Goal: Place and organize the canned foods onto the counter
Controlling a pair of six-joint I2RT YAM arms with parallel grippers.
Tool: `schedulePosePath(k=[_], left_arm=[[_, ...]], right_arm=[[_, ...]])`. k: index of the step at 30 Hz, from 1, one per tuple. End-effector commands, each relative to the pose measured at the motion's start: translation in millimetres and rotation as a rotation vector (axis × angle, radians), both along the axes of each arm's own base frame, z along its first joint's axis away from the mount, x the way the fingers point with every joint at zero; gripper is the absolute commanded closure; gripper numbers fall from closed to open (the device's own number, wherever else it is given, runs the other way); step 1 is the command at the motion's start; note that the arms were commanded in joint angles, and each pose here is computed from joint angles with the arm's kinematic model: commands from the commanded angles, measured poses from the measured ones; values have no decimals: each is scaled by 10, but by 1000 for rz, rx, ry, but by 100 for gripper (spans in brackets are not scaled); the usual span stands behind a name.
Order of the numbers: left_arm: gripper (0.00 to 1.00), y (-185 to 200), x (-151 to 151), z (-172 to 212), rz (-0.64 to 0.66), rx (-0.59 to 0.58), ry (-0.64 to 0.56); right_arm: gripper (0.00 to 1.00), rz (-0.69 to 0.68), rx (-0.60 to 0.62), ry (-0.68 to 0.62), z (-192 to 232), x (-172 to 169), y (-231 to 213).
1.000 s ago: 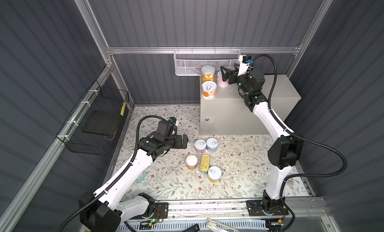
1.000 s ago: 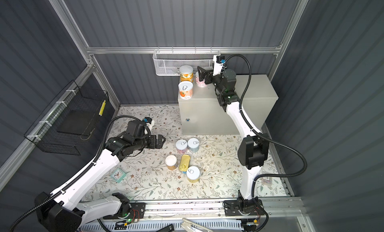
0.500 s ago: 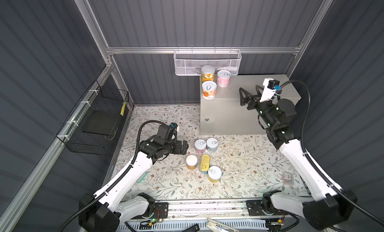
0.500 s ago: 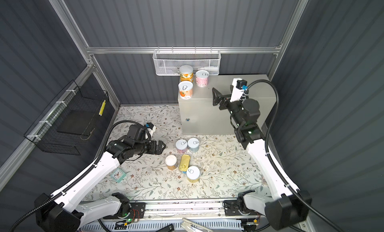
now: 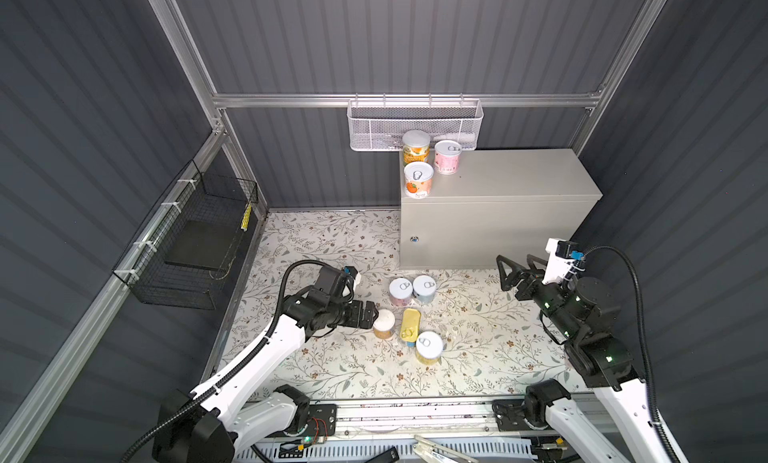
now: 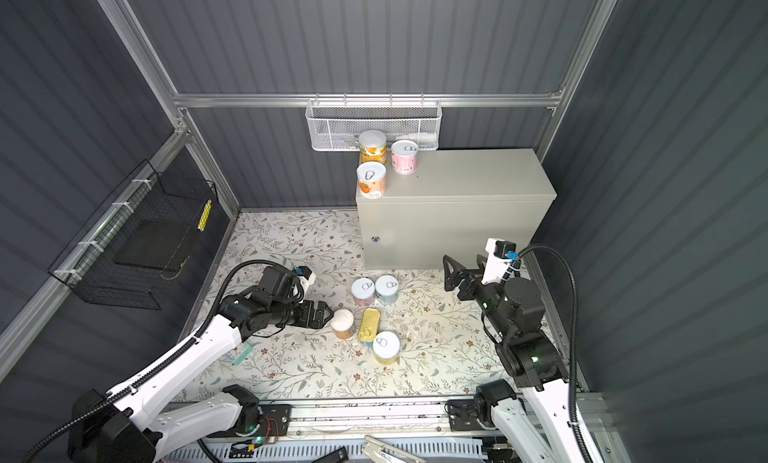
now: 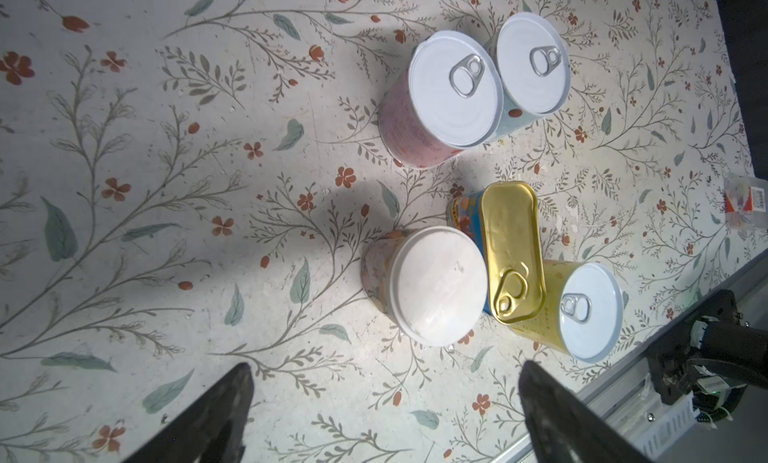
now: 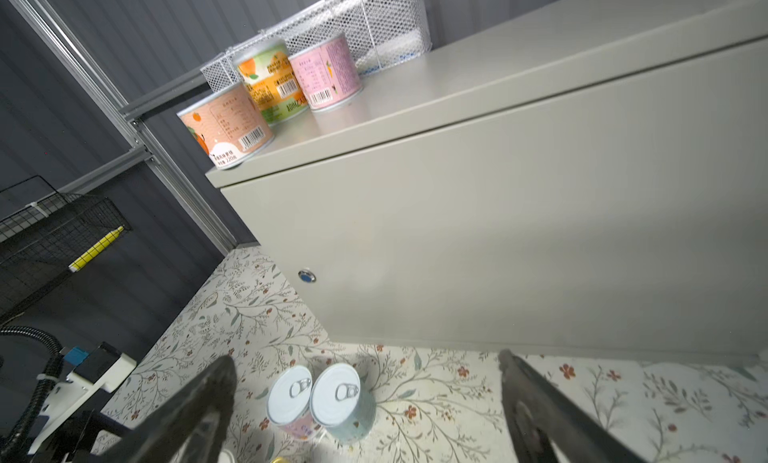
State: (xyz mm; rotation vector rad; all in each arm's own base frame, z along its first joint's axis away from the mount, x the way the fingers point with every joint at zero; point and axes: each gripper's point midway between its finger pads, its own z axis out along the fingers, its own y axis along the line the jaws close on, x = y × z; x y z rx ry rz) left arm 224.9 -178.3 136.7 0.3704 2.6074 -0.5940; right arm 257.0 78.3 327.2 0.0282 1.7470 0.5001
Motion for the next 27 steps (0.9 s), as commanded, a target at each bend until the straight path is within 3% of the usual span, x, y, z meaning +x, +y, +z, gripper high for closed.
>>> schedulePosePath(k=[1, 10, 18, 27], left_arm=[[0, -110, -86, -50, -17, -46, 37], [0, -185, -66, -211, -43, -5, 51], [5, -371, 0, -266, -86, -56, 37], [7, -481, 156, -423, -145, 40, 63]], right_arm=[[1, 25, -8, 160, -387, -98, 26], [1, 137, -2, 298, -817, -22, 276], [1, 153, -10, 300, -924, 42, 348], [1, 185, -8, 361, -1056, -160, 436]])
